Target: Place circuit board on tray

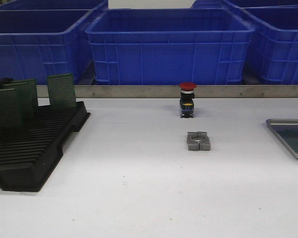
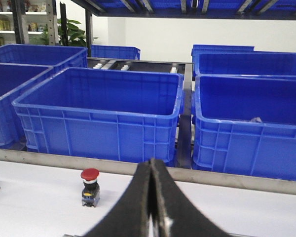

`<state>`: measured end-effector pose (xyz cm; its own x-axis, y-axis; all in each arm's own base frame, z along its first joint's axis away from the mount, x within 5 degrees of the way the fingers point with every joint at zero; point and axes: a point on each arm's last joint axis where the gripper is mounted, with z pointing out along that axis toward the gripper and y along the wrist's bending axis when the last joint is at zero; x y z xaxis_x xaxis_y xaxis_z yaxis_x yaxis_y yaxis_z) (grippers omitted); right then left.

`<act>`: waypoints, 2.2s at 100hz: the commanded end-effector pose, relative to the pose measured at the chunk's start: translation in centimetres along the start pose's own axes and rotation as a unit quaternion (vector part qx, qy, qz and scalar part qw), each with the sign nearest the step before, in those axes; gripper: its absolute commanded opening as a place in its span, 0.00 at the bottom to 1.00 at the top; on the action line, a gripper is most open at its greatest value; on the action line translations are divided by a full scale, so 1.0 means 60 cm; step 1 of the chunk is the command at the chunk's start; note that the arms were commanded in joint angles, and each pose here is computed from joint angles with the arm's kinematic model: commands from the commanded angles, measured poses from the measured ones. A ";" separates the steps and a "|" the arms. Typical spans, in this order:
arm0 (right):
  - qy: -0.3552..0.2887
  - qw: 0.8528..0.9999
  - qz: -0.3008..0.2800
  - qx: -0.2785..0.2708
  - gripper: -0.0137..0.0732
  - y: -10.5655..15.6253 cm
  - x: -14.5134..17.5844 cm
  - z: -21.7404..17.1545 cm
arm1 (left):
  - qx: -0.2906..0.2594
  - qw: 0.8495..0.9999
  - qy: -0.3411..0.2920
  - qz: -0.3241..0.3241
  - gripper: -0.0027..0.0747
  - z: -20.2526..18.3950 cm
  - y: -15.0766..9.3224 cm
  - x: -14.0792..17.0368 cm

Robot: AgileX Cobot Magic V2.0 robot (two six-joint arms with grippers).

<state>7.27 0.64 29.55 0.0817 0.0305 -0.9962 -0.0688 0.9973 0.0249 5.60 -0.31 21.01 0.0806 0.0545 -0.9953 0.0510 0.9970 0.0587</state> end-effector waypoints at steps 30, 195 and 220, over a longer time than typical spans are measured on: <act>-0.006 0.999 0.011 0.034 0.08 -0.010 -0.013 0.000 | -0.002 0.998 -0.056 -0.005 0.01 -0.006 0.000 -0.016; -0.065 0.997 0.000 0.034 0.08 -0.012 0.122 -0.045 | -0.002 0.998 -0.056 -0.005 0.01 -0.006 0.000 -0.016; -0.065 0.997 0.000 0.034 0.08 -0.012 0.122 -0.045 | -0.002 0.998 -0.056 -0.005 0.01 -0.006 0.000 -0.016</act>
<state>5.63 -0.08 20.72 0.0936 0.0404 -0.9948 0.0105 0.9991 0.0415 5.60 -0.31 21.01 0.0806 0.0545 -0.9953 0.0510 0.9970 0.0587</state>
